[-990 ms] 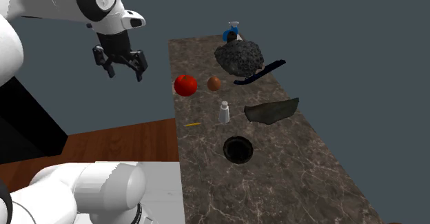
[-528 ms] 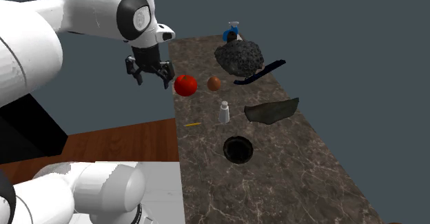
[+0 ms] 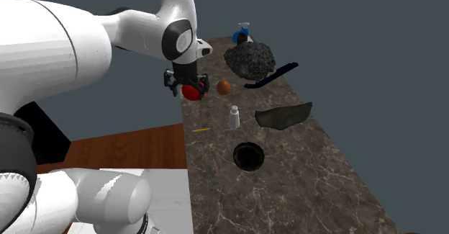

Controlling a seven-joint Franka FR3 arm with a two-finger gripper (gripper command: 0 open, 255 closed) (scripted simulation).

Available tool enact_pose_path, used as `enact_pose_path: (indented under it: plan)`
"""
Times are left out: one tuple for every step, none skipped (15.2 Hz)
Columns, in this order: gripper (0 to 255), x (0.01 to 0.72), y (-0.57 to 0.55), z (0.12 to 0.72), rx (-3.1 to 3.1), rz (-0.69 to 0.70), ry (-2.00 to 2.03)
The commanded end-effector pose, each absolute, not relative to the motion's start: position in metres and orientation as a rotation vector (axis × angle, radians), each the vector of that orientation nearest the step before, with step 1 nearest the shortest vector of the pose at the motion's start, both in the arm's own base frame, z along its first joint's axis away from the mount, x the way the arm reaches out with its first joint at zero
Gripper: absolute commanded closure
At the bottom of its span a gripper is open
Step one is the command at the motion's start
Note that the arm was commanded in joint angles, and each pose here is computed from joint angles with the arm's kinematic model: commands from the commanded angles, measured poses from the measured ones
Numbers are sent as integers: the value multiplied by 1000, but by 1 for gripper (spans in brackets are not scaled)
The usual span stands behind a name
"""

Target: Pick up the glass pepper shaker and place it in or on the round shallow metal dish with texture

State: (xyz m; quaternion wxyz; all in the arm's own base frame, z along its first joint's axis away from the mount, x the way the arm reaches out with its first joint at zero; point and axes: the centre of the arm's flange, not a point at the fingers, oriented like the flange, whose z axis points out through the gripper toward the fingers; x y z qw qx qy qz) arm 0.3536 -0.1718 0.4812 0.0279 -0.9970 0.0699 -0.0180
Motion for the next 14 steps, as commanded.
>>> enact_pose_path:
  plan:
    - [0,357,-197,469,-3081,-68,219]
    - [0,360,-208,463,-3082,-74,221]
    - [0,362,-219,457,-3083,-79,223]
    - [0,364,-230,450,-3084,-84,225]
    - [0,366,-241,444,-3085,-89,227]
    - [0,369,-252,438,-3086,-95,229]
    - [0,371,-264,431,-3087,-100,231]
    - [0,373,-275,425,-3088,-105,233]
    - [0,375,-286,419,-3089,-110,235]
    - [0,378,-297,413,-3089,-116,237]
    - [0,380,-308,406,-3090,-121,239]
    - [0,382,-319,400,-3091,-126,241]
    - [0,385,-330,394,-3092,-131,243]
    - [0,387,-341,388,-3093,-137,245]
